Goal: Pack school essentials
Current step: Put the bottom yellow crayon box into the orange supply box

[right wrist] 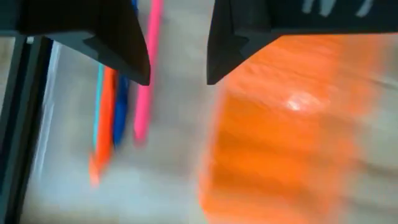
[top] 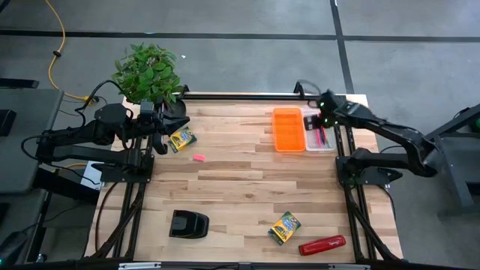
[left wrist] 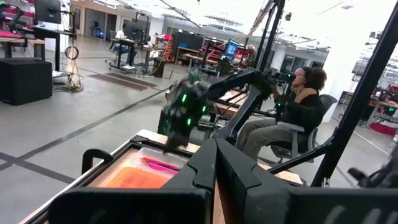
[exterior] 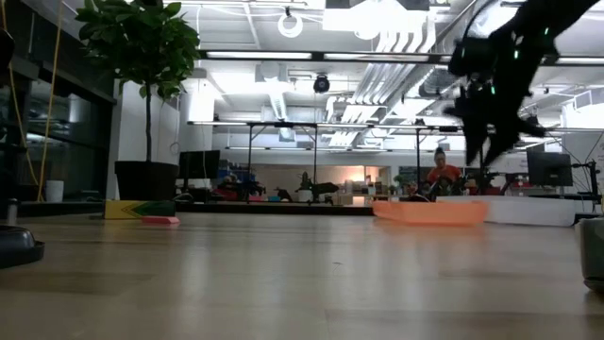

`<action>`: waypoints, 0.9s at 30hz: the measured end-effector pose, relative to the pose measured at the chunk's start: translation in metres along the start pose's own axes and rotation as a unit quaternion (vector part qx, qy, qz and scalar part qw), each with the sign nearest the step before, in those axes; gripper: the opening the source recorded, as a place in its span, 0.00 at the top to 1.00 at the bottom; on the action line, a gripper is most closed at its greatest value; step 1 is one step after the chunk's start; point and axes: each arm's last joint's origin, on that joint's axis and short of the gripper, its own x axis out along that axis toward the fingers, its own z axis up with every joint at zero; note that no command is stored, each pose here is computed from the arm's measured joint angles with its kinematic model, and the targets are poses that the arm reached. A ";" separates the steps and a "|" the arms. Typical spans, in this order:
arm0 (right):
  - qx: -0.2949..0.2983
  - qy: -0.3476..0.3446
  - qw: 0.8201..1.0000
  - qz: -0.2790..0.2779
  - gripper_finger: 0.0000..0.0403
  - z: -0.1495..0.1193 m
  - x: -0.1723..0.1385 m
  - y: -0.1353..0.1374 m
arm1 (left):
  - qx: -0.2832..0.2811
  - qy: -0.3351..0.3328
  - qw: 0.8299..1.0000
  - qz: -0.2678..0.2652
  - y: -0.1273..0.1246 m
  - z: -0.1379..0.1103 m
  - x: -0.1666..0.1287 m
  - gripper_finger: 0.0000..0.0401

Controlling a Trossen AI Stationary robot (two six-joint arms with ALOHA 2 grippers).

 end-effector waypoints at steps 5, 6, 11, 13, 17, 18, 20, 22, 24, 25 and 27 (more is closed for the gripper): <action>-0.044 -0.164 0.967 0.189 0.59 0.015 -0.054 0.022 | 0.000 0.013 1.000 0.003 0.001 -0.002 0.000 1.00; -0.055 -0.197 0.950 0.236 0.59 0.013 -0.062 0.027 | 0.001 0.015 1.000 0.004 0.001 -0.003 0.000 1.00; -0.071 -0.296 0.844 0.441 0.58 -0.011 -0.082 0.048 | 0.001 0.020 1.000 0.005 0.001 -0.004 0.000 1.00; -0.085 -0.320 0.799 0.501 0.58 -0.022 -0.087 0.055 | 0.001 0.020 1.000 0.005 0.001 -0.004 0.000 1.00; -0.132 -0.345 0.756 0.540 0.58 -0.038 -0.089 0.067 | 0.002 0.020 1.000 0.006 0.001 -0.004 0.000 1.00; -0.143 -0.352 0.751 0.540 0.58 -0.041 -0.092 0.069 | 0.002 0.020 1.000 0.006 0.001 -0.004 0.000 1.00; -0.160 -0.369 0.744 0.533 0.58 -0.043 -0.095 0.071 | 0.002 0.019 1.000 0.006 0.001 -0.004 0.000 1.00; -0.172 -0.387 0.740 0.523 0.58 -0.043 -0.099 0.072 | 0.002 0.019 1.000 0.006 0.001 -0.004 0.000 1.00; -0.188 -0.403 0.731 0.517 0.58 -0.043 -0.102 0.073 | 0.002 0.020 1.000 0.005 0.001 -0.004 0.000 1.00; -0.196 -0.409 0.728 0.514 0.58 -0.043 -0.103 0.073 | 0.002 0.020 1.000 0.005 0.001 -0.004 0.000 1.00; -0.204 -0.412 0.728 0.509 0.58 -0.043 -0.102 0.073 | 0.003 0.020 1.000 0.005 0.001 -0.004 0.000 1.00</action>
